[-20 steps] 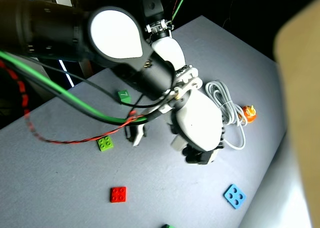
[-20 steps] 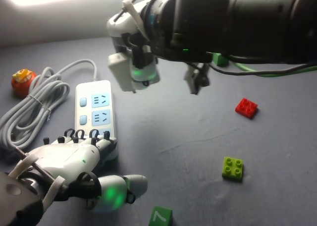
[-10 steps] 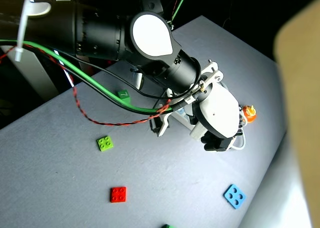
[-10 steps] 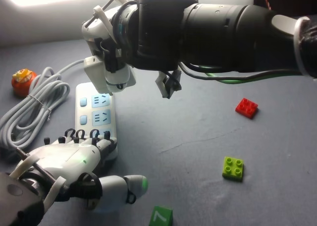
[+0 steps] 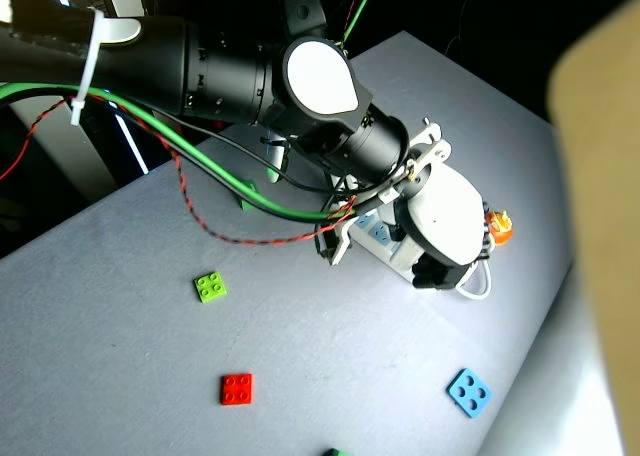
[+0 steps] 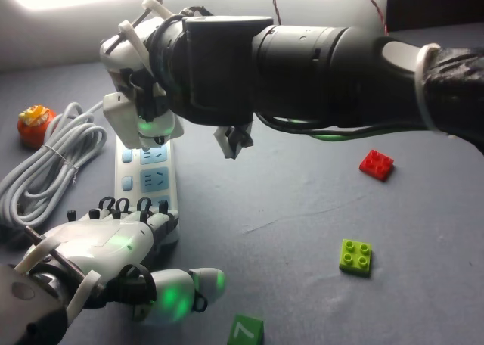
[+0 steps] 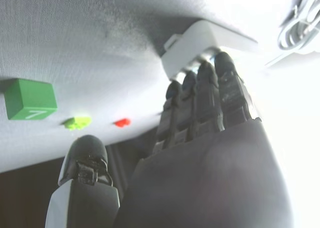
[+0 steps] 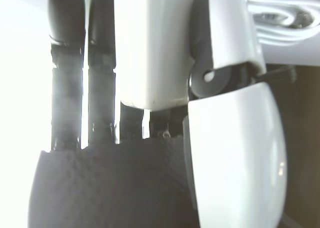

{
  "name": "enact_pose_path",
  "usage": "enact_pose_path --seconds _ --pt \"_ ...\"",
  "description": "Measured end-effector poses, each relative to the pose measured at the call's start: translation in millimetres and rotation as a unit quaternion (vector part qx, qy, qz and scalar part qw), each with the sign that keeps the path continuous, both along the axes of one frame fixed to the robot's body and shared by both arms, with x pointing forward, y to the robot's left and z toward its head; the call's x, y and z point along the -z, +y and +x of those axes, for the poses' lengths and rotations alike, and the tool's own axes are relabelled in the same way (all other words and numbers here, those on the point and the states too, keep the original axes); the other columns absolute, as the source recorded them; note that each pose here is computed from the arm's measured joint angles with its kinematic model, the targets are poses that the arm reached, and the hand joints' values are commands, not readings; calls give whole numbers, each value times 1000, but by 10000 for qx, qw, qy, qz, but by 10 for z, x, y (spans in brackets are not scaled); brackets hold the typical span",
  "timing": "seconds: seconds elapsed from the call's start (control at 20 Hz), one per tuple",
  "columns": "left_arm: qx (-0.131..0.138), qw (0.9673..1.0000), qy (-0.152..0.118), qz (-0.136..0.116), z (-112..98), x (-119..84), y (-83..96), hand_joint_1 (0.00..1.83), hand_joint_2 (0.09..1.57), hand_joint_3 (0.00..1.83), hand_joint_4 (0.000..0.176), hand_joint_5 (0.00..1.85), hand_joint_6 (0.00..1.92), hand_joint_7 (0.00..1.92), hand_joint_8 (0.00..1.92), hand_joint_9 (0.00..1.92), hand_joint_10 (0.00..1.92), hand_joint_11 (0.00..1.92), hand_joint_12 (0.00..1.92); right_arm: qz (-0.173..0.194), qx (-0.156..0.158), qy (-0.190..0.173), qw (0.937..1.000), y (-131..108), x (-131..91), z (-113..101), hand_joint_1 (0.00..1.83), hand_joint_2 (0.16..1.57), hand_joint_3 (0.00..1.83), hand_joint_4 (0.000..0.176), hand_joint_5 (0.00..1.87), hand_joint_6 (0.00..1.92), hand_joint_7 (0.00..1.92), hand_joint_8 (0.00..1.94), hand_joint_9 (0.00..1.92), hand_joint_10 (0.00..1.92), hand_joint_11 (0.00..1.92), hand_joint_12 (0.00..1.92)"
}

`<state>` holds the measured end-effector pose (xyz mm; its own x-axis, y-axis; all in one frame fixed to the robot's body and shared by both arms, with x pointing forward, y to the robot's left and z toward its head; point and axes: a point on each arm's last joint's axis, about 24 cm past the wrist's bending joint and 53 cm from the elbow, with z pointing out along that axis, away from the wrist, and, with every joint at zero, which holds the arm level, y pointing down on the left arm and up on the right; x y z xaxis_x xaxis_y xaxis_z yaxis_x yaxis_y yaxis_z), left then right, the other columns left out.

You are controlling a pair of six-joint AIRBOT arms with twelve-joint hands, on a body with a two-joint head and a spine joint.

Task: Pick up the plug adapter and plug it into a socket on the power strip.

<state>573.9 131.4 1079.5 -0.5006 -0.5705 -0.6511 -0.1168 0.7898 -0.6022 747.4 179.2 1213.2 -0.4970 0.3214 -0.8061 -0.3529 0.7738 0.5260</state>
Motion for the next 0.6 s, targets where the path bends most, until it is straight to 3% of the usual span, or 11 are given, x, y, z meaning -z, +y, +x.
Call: enact_pose_path --seconds 0.2,0.6 --pt "-5 10000 0 -2 -1 -1 0 0 1165 0 0 110 2 147 3 120 3 0 220 -59 116 20 9999 -71 57 62 1393 1055 0 0 996 819 1131 731 1087 944 971 909" --pt "5 10000 -3 9 -2 -1 -1 0 1160 0 0 91 0 125 0 101 1 0 186 -37 51 19 10000 -16 107 48 1392 1059 0 0 996 820 1129 739 1066 974 960 916"
